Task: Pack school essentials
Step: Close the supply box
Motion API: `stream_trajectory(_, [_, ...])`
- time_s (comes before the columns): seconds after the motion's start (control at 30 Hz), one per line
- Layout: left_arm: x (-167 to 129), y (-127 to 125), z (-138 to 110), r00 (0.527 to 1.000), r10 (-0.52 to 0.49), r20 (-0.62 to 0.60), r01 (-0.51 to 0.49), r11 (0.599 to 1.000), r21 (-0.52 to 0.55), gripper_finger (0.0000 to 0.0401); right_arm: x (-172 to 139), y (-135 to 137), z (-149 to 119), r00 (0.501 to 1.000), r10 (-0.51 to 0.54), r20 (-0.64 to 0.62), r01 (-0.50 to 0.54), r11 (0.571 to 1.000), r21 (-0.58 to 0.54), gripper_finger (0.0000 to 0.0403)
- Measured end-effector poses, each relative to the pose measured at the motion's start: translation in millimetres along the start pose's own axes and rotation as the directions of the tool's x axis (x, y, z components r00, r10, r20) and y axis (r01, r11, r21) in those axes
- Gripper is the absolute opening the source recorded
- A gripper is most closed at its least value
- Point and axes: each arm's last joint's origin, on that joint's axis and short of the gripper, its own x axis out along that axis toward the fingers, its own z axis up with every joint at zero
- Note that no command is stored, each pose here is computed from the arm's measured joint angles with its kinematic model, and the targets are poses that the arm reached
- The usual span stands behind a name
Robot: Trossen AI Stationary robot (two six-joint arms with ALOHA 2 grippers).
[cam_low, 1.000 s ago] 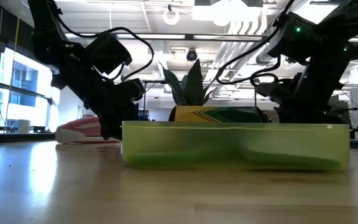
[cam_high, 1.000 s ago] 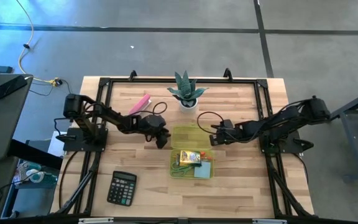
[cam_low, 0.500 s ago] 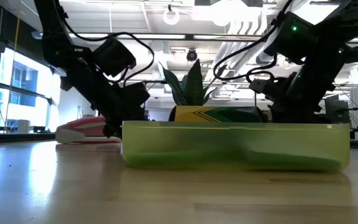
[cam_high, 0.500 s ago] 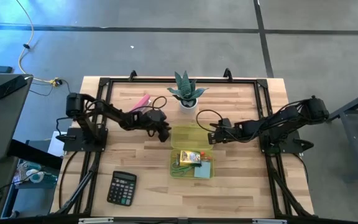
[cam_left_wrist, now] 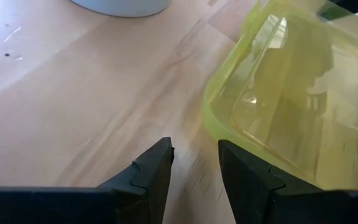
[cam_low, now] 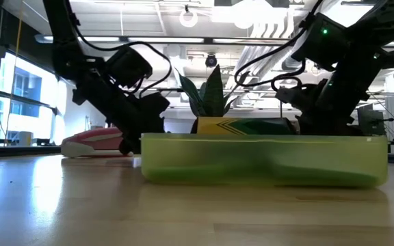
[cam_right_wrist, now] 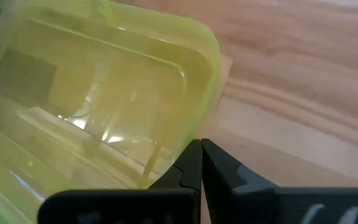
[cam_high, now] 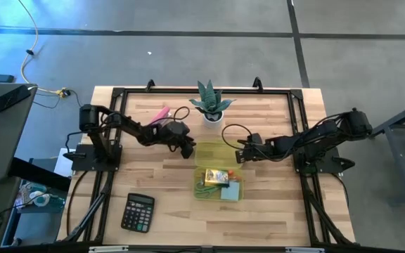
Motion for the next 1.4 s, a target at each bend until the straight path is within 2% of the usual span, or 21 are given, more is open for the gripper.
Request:
stream_trajectory(0.57, [-5,-6,9,0.999,-0.053,0.002,0.053,0.998,0.019,0.0131,-9,5,-19,0.983,-0.009,0.183,0.032,0.992,-0.124,0.0])
stream_trajectory(1.17, [-10,-8,15,0.995,-0.096,0.012,0.095,0.994,0.062,0.0131,-11,1,-24,0.978,-0.053,0.202,0.074,0.992,-0.098,0.0])
stream_trajectory(1.4, [-10,-3,19,0.992,-0.127,0.019,0.126,0.99,0.066,0.0131,-13,3,-26,0.966,-0.032,0.256,0.073,0.986,-0.151,0.0])
